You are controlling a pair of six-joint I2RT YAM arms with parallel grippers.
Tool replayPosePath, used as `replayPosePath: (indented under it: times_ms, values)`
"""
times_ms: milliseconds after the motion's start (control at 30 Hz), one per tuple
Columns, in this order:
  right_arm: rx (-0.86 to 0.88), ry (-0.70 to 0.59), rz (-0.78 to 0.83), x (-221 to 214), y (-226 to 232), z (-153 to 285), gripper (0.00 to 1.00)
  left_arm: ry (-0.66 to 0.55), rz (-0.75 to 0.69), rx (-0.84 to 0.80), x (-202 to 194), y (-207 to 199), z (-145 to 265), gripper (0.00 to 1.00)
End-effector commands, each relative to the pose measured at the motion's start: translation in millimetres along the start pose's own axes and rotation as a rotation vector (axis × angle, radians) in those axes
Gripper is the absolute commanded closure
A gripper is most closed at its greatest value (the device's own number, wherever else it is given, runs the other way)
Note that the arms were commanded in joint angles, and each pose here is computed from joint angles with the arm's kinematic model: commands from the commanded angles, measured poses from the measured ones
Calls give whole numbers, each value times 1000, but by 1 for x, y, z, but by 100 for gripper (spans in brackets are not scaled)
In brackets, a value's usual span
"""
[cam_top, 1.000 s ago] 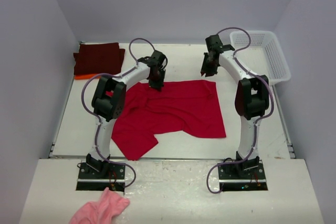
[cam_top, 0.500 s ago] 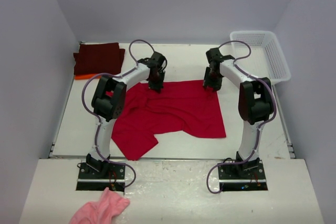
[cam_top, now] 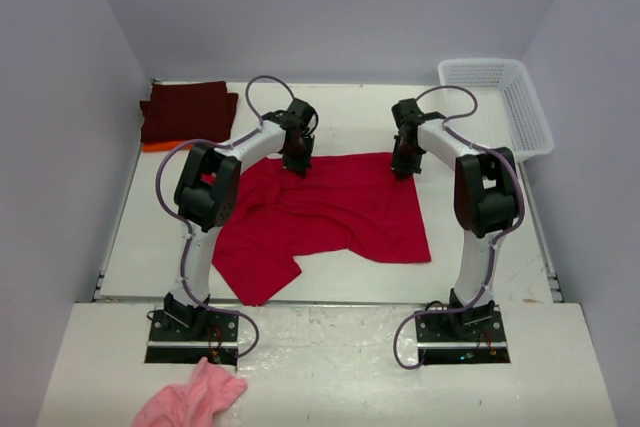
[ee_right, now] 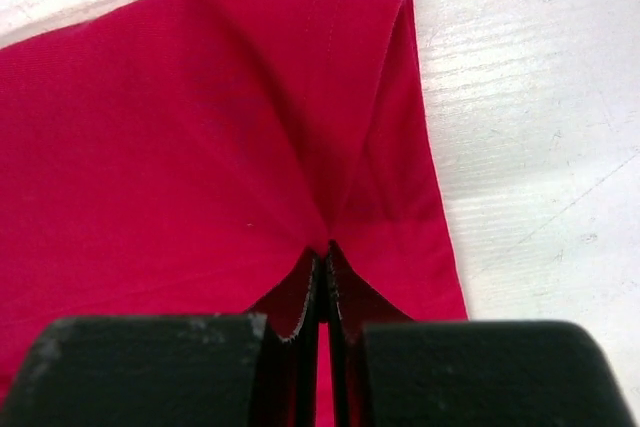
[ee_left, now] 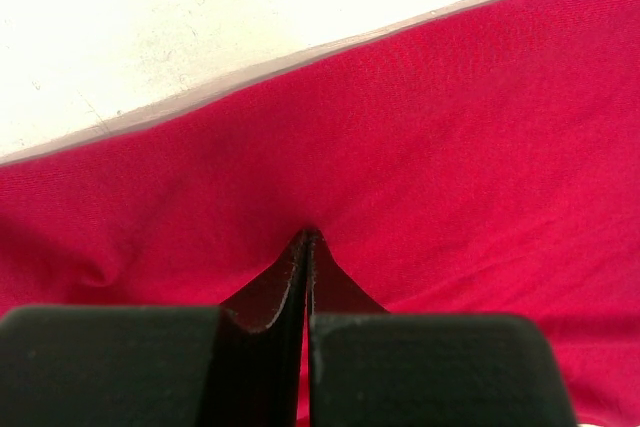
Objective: Fold and stack the t-shirts
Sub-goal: Fold the flattened tshirt in 1/3 of the way
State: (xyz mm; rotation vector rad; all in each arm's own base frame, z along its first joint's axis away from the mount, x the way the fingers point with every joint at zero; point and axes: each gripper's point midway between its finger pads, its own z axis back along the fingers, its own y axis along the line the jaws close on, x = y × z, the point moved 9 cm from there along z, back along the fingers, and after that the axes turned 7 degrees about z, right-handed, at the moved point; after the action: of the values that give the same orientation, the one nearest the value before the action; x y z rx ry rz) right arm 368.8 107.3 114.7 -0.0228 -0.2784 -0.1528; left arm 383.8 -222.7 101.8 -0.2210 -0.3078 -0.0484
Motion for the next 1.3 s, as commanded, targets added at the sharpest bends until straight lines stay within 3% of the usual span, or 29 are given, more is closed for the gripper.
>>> replayPosePath:
  times_ms: [0, 300, 367, 500, 533, 600, 733, 1000, 1133, 1267]
  values:
    - [28, -109, -2, 17, 5, 28, 100, 17, -21, -1, -5, 5, -2, 100]
    - [3, -121, 104, 51, 17, 43, 100, 28, -14, 0, -8, 7, -7, 100]
    - [6, -109, 138, 59, 23, 42, 93, 25, -16, 0, -7, 7, -6, 100]
    - [39, -117, 172, 70, 31, 36, 41, 26, -17, 1, -7, 7, -5, 100]
    - [42, -125, 174, 73, 32, 36, 32, 27, -19, 0, -7, 7, -6, 100]
    - [44, -136, 167, 70, 32, 36, 26, 29, -20, 2, -8, 7, -6, 100]
    - [101, -206, 119, 61, 32, 42, 25, 32, -20, 4, -9, 8, -7, 100]
    - [94, -132, 81, 38, 29, 25, 27, 30, -22, -7, -8, 6, -5, 100]
    - [116, -165, 48, 28, 26, 32, 28, 31, -25, -2, -9, 7, -6, 100]
    - [100, -141, 46, 26, 26, 25, 35, 31, -23, -9, -9, 7, -5, 100]
